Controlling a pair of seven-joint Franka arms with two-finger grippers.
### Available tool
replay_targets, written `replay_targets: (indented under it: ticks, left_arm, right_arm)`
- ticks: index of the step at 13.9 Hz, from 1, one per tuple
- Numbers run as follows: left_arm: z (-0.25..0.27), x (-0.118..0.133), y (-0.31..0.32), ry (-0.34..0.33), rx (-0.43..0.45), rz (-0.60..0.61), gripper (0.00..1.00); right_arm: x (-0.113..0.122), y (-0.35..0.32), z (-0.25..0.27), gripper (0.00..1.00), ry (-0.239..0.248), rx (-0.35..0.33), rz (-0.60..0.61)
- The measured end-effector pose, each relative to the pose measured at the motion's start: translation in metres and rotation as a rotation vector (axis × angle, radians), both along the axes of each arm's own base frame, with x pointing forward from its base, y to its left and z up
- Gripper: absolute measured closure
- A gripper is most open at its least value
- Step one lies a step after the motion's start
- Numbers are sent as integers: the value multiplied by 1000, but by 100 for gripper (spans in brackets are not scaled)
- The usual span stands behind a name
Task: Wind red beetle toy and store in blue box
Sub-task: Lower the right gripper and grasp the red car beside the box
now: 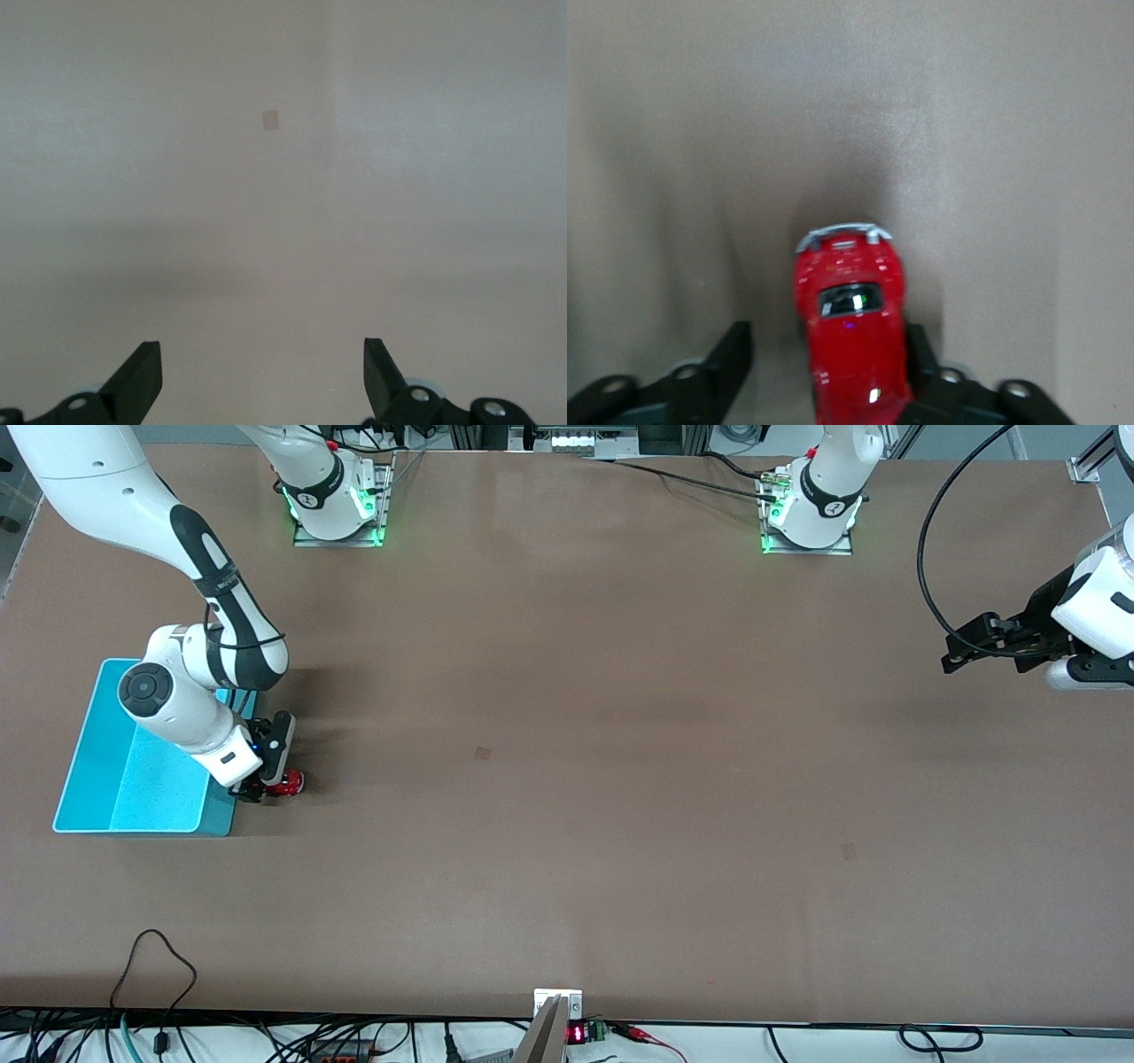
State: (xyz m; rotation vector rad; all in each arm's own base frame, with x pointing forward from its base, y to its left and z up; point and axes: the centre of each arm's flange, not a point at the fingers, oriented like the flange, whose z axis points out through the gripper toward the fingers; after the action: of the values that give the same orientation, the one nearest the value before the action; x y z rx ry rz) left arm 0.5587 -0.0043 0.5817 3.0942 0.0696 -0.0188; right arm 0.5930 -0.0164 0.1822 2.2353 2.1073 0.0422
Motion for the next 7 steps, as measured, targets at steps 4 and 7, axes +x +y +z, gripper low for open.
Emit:
replay_targets:
  ticks: [4, 7]
  left_arm:
    - [0, 0, 0, 5, 0, 0, 0]
    - [-1, -1, 3, 7, 0, 5, 0]
  right_arm:
    - [10, 1, 10, 55, -25, 20, -63]
    - [22, 24, 45, 55, 4, 63, -294]
